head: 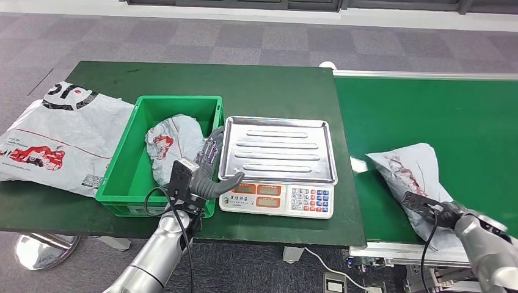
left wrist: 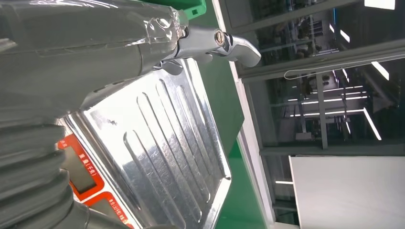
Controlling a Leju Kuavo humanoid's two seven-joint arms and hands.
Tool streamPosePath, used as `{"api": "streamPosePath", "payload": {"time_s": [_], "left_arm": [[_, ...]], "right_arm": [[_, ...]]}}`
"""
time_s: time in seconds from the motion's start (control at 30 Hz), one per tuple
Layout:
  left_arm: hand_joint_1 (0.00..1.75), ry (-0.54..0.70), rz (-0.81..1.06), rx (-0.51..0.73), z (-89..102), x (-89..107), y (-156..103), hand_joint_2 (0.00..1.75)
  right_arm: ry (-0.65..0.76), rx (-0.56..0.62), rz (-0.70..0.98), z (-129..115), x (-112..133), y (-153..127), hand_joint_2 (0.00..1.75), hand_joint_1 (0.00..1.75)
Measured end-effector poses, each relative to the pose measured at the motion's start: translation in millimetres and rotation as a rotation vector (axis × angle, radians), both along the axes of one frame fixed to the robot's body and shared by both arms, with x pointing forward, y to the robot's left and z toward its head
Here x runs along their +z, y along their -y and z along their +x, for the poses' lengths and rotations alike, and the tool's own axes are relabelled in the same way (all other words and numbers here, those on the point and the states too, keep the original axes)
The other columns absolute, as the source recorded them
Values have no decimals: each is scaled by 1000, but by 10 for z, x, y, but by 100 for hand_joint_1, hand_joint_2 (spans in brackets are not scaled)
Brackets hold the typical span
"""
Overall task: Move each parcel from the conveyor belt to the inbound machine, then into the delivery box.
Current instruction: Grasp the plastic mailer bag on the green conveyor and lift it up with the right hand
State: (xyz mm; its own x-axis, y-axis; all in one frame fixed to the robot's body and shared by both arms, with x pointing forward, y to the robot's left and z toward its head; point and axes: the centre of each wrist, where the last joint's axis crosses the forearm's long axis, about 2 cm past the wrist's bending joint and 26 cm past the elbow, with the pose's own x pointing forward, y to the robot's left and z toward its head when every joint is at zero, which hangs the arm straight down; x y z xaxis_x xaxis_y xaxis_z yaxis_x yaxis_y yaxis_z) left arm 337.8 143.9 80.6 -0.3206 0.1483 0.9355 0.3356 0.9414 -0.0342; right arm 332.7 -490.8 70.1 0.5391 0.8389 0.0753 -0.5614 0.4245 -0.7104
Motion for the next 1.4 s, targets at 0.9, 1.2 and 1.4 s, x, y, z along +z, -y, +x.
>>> {"api": "streamPosePath", "payload": {"time_s": [0.9,1.2,1.4], "left_arm": [[0,-1,9,22,-33,-40,-59,175],[0,1,8,3,-157,-105,-78,175],[0,7,-1,-16,-137,-70,-34,175]], "right_arm": [[32,63,-14,111,-15,-241,175,175],[1198,42,194,308,618,-504,175,175],[1779,181,209,73,1195,-773,175,175]]}}
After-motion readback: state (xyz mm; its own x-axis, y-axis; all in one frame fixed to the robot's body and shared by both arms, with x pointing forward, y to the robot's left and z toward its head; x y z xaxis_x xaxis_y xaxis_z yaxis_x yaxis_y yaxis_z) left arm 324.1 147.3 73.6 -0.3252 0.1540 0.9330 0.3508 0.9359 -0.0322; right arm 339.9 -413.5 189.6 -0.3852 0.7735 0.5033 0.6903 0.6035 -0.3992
